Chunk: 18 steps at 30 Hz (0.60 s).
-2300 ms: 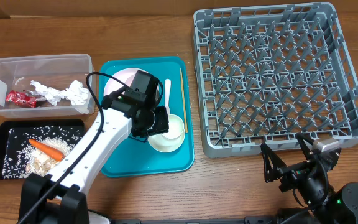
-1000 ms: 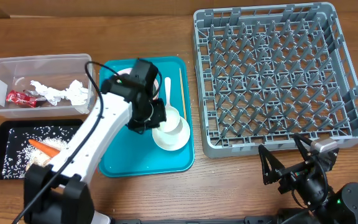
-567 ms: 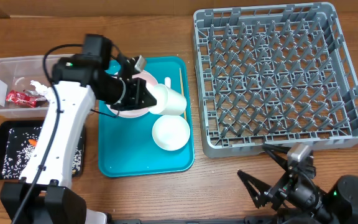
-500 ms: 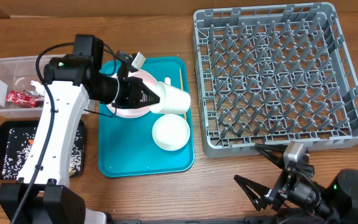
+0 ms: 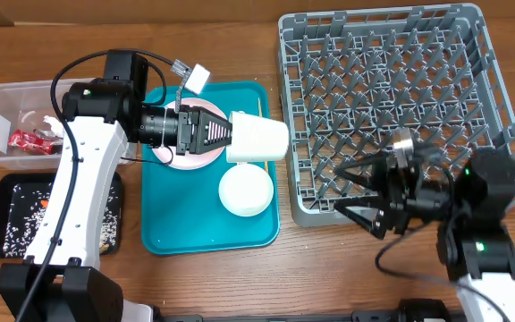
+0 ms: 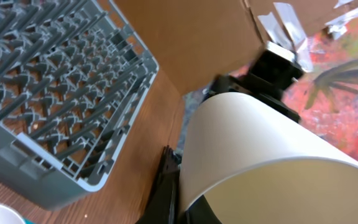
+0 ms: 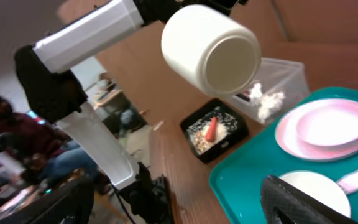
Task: Sort waste into correct bins and load items into the dishwasher rack
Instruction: 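Lift the cup and hold it sideways toward the right gripper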
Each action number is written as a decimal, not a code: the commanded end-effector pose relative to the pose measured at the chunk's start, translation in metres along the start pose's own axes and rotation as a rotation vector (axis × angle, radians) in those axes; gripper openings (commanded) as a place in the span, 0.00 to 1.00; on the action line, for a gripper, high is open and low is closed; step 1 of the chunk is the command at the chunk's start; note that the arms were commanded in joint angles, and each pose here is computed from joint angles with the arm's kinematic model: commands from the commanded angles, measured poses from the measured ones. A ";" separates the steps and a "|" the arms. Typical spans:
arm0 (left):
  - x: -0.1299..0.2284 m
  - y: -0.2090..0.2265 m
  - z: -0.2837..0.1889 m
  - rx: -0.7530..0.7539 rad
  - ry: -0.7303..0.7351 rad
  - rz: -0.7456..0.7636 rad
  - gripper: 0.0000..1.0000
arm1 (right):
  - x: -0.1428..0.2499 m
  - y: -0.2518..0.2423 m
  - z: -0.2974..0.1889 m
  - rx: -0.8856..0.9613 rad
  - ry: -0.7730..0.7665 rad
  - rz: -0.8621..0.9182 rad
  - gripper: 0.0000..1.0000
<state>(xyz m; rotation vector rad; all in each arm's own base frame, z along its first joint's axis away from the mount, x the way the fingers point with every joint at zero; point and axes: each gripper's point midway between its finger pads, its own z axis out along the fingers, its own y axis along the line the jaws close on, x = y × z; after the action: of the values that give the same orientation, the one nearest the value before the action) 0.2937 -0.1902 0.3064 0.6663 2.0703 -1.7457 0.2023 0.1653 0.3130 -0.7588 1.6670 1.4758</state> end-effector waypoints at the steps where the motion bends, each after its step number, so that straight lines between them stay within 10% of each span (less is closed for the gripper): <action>1: -0.005 -0.027 0.006 0.082 -0.011 0.120 0.04 | 0.000 0.001 0.002 -0.097 0.037 0.069 0.88; 18: 0.007 -0.035 0.024 0.123 0.040 0.108 0.04 | -0.014 -0.023 0.029 -0.073 0.027 0.117 0.90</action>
<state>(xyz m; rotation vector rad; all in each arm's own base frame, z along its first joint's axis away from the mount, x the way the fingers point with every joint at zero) 0.2765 -0.2125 0.3143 0.7928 1.9853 -1.8082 0.2255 0.1856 0.3042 -0.8264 1.6635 1.6166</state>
